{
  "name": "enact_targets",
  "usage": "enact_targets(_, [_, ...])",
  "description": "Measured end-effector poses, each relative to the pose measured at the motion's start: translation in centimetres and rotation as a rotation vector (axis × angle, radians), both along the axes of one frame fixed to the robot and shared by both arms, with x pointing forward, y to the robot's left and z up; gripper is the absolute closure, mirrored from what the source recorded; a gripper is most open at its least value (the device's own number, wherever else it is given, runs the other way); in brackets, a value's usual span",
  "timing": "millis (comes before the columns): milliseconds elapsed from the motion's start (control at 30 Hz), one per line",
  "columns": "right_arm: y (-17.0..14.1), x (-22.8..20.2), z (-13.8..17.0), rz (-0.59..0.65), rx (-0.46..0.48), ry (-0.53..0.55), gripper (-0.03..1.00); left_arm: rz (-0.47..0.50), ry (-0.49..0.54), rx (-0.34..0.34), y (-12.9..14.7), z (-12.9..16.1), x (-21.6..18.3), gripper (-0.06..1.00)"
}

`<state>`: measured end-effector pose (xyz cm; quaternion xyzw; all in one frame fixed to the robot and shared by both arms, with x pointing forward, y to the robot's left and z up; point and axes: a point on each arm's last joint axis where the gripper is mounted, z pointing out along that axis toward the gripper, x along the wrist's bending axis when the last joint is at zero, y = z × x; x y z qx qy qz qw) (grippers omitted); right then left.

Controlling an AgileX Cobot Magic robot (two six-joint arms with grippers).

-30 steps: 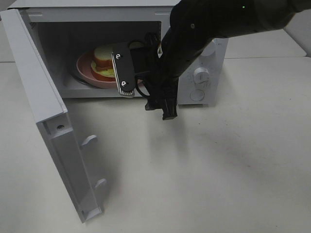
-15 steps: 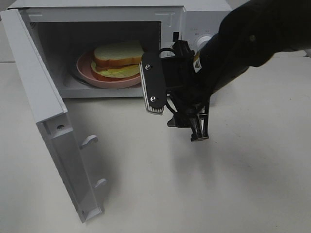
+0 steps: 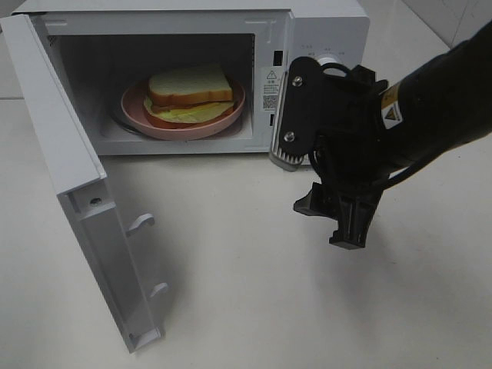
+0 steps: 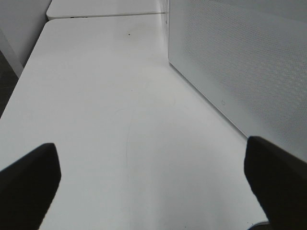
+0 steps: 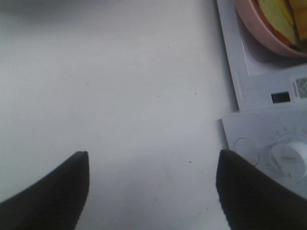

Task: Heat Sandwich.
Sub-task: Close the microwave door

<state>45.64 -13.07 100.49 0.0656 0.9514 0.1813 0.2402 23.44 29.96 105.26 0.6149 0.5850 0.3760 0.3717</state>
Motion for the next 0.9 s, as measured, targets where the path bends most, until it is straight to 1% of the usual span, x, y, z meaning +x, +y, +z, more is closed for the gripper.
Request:
enact_targets(33, [-0.2,-0.3,0.2,-0.041,0.023,0.015,0.25,0.000,0.000,0.000,0.0,0.0,0.0,-0.04])
enact_targets(67, [-0.7,-0.8,0.5,-0.117,0.061,0.046,0.25,0.000,0.000,0.000,0.0,0.0,0.0,-0.04])
enact_targets(100, [-0.9,-1.0,0.8,-0.161,0.080,0.066,0.25,0.000,0.000,0.000,0.0,0.0,0.0,-0.04])
enact_targets(133, [-1.1,-1.3,0.9,-0.197,0.090,0.086,0.25,0.000,0.000,0.000,0.0,0.0,0.0,-0.04])
enact_targets(167, [-1.1,-1.3,0.9,-0.197,0.090,0.086,0.25,0.000,0.000,0.000,0.0,0.0,0.0,-0.04])
enact_targets(200, [-1.3,-1.5,1.1,-0.241,0.107,0.106,0.25,0.000,0.000,0.000,0.0,0.0,0.0,-0.04])
enact_targets(233, [-1.7,-1.9,1.4,-0.319,0.131,0.145,0.25,0.000,0.000,0.000,0.0,0.0,0.0,-0.04])
enact_targets(300, [-2.1,-2.4,1.7,-0.397,0.151,0.182,0.25,0.000,0.000,0.000,0.0,0.0,0.0,-0.04])
enact_targets(333, [-2.1,-2.4,1.7,-0.397,0.151,0.182,0.25,0.000,0.000,0.000,0.0,0.0,0.0,-0.04])
enact_targets(400, [-2.8,-3.1,2.0,-0.481,0.149,0.231,0.25,0.000,0.000,0.000,0.0,0.0,0.0,-0.04])
enact_targets(467, [-3.2,-3.5,2.3,-0.520,0.145,0.253,0.25,0.000,0.000,0.000,0.0,0.0,0.0,-0.04])
enact_targets(500, [-3.2,-3.5,2.3,-0.520,0.145,0.253,0.25,0.000,0.000,0.000,0.0,0.0,0.0,-0.04])
enact_targets(567, [-3.9,-4.4,2.9,-0.573,0.134,0.283,0.25,0.000,0.000,0.000,0.0,0.0,0.0,-0.04])
enact_targets(633, [-4.4,-5.0,3.2,-0.600,0.122,0.301,0.25,0.000,0.000,0.000,0.0,0.0,0.0,-0.04])
enact_targets(733, [-5.2,-5.8,3.9,-0.634,0.113,0.317,0.25,0.000,0.000,0.000,0.0,0.0,0.0,-0.04])
enact_targets(900, [-6.5,-7.4,5.2,-0.651,0.117,0.317,0.25,0.000,0.000,0.000,0.0,0.0,0.0,-0.04])
